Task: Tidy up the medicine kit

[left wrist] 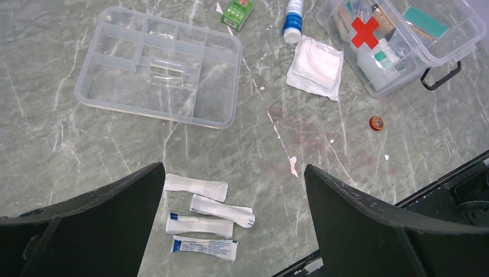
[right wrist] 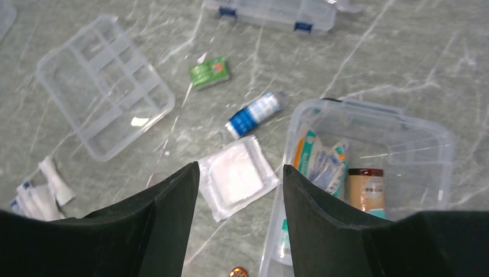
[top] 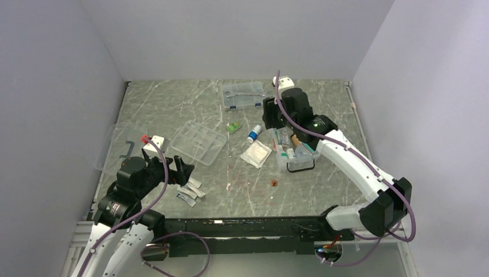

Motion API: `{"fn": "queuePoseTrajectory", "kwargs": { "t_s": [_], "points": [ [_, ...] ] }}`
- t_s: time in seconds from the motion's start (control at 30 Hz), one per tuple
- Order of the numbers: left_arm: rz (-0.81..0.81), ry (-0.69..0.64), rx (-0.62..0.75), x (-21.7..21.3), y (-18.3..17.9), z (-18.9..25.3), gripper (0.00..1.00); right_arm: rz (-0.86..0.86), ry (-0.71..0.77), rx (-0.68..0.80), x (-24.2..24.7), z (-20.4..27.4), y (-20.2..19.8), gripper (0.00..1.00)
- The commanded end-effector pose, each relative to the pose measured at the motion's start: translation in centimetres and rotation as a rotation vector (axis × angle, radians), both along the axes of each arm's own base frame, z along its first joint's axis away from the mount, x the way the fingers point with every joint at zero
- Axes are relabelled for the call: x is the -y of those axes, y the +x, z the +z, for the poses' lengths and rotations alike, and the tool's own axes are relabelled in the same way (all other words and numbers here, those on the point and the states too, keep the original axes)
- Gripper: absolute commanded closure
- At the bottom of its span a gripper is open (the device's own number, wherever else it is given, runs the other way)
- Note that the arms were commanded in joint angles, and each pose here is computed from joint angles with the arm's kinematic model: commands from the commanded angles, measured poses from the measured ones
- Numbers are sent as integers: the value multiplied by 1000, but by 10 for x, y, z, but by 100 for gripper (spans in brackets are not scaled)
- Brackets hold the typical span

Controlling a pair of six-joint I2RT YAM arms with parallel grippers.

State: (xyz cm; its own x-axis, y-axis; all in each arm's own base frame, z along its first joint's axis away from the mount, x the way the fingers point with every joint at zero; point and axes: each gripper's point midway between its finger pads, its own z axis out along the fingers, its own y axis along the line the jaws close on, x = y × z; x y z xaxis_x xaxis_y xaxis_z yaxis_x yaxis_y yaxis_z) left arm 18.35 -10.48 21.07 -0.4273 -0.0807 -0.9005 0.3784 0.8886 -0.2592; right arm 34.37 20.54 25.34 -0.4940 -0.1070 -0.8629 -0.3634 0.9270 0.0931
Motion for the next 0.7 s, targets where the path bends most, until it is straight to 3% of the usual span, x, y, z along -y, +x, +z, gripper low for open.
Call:
{"fn": "queuePoseTrajectory", "kwargs": {
  "t_s": [0.0, 0.33, 0.67],
  "points": [
    [17, -19, 26, 0, 3, 16, 1, 87, -43, -39, -22, -11, -18, 42],
    [20, -20, 26, -1, 4, 16, 1, 149, -110, -177, -67, -72, -30, 43],
    [17, -23, 30, 0, 3, 17, 1, 87, -194, -314, -75, -148, -29, 49]
  ]
}}
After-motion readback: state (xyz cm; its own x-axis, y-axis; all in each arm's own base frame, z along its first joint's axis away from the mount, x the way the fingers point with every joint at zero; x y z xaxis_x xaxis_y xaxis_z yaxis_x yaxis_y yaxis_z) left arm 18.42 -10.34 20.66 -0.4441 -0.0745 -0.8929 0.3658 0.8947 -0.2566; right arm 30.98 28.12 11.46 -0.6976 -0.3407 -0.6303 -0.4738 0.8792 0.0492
